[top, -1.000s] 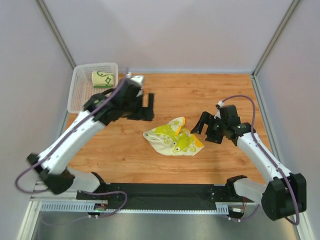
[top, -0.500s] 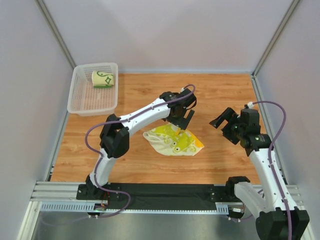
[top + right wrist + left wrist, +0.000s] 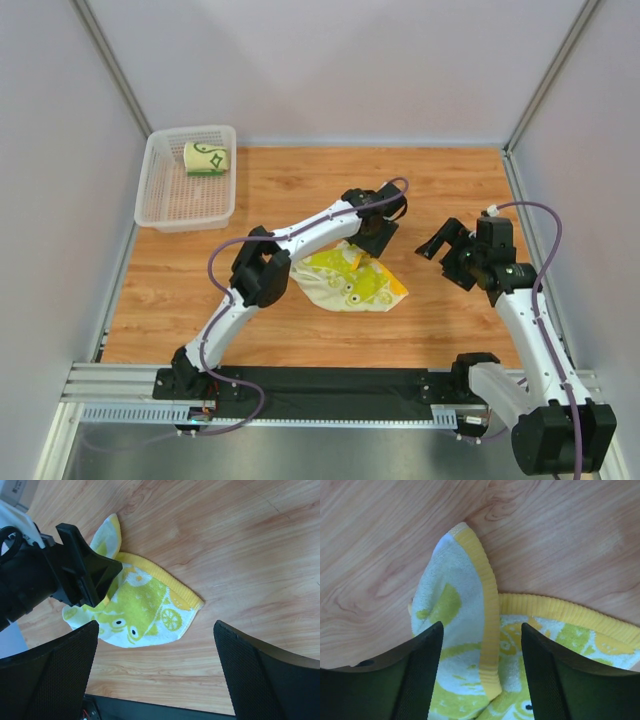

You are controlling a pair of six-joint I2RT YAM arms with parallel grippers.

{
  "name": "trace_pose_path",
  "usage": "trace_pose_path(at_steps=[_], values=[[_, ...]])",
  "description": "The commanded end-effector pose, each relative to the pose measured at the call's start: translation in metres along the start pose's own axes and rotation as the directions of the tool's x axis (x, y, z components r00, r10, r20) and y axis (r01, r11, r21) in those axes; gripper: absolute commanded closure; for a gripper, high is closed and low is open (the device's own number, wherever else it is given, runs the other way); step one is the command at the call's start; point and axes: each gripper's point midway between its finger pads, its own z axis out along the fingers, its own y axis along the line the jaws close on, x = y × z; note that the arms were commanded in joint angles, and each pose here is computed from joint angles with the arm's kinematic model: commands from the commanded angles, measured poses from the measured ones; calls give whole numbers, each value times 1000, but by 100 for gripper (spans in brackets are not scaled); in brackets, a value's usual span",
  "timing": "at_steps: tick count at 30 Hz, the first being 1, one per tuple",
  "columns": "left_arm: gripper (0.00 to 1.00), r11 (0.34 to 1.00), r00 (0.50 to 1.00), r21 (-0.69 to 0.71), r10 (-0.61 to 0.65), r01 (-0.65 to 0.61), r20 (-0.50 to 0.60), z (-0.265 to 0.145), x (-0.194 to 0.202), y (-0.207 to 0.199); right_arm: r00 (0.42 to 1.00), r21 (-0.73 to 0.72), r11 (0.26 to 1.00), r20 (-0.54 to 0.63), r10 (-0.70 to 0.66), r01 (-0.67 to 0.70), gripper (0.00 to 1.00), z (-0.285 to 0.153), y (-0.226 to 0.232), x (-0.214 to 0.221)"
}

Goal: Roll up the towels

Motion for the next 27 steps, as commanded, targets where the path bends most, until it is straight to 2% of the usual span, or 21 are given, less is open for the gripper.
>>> trace_pose_path(at_steps=[1,3,6,7,10,13,16,18,19,20,21,22,23,24,26,27], values=[[38,999,999,9,34,-34,19,-8,-9,5,1000,-20,1000,-16,-23,23,2,-1,1,3],[42,999,999,11,43,-43,14,-7,-7,7,999,-22,1000,-27,-23,22,2,0,0,7],[58,999,999,-1,48,-48,2,-5,-1,14,999,-26,1000,-41,-14,13,3,2,-2,11],[74,999,999,-6,50,-50,0,-7,1,17,999,-27,1000,-48,-10,9,3,4,-3,13],[100,999,999,-17,33,-33,15,-19,-4,24,998,-30,999,-58,-12,10,4,8,-4,15],[100,999,999,23,-28,27,46,-43,-13,28,995,-60,998,-98,-15,9,6,13,0,21],[100,993,981,57,-115,108,158,-110,-31,40,986,-106,994,-164,-19,2,9,22,7,30],[100,982,968,55,-187,181,167,-129,-25,56,981,-108,994,-191,-27,6,11,28,8,33],[100,974,951,73,-225,214,214,-158,-26,65,979,-109,994,-200,-30,8,11,30,8,34],[100,967,942,70,-253,244,220,-167,-21,73,975,-101,995,-221,-32,10,12,35,7,37],[100,951,932,50,-310,306,190,-161,-4,87,974,-105,994,-226,-32,8,12,38,9,36],[100,938,910,58,-346,342,227,-184,3,98,971,-111,994,-236,-43,17,12,39,13,39],[100,925,898,41,-377,378,227,-186,13,108,966,-100,995,-255,-42,17,12,44,12,42],[100,900,885,0,-430,437,180,-171,40,124,965,-109,994,-257,-56,28,12,46,17,42],[100,857,840,-7,-503,515,205,-183,63,145,958,-99,994,-275,-76,50,12,51,19,48],[100,826,824,-61,-548,560,146,-164,99,160,955,-92,994,-285,-77,52,12,54,19,50]])
